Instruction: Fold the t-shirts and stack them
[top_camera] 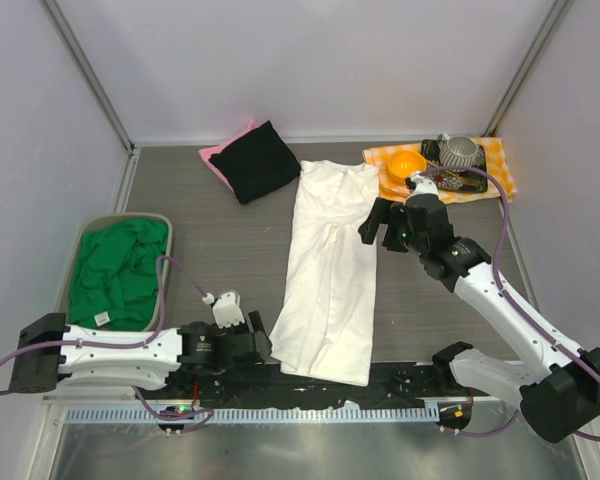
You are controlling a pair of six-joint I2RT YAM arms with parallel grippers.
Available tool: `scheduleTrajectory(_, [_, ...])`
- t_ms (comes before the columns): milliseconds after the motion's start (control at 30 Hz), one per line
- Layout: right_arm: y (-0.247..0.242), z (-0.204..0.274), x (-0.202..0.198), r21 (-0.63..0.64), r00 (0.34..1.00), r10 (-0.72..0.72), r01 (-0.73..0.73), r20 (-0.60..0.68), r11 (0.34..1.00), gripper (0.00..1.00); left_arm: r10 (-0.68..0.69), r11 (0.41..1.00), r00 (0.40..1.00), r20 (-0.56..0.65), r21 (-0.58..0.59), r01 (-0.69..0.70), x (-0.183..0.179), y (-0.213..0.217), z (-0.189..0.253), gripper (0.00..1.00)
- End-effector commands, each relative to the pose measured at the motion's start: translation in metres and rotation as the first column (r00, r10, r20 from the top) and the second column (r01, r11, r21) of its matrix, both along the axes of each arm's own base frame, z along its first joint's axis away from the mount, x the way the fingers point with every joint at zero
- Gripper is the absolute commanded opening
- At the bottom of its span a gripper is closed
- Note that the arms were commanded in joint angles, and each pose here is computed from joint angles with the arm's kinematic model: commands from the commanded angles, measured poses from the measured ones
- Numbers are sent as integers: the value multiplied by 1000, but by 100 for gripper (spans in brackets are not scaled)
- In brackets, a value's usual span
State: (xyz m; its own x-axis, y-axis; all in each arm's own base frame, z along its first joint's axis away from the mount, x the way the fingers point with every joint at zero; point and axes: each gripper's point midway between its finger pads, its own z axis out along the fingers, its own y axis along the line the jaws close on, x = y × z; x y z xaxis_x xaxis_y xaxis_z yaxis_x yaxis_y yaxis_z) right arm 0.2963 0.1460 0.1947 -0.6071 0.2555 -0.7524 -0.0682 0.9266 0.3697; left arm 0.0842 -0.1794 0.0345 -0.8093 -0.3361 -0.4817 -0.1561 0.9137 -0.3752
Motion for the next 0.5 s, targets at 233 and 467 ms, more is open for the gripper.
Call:
scheduleTrajectory(233, [-1,7,-1,15,999,-4,3,48,1000,100,2,996,1000,-1,-91,-2,5,-26,-8,57])
scheduleTrajectory(467, [-1,5,-1,17,999,-6,5,44,1000,100,-3,998,1000,-12,-65,2,3,-23,-14,35])
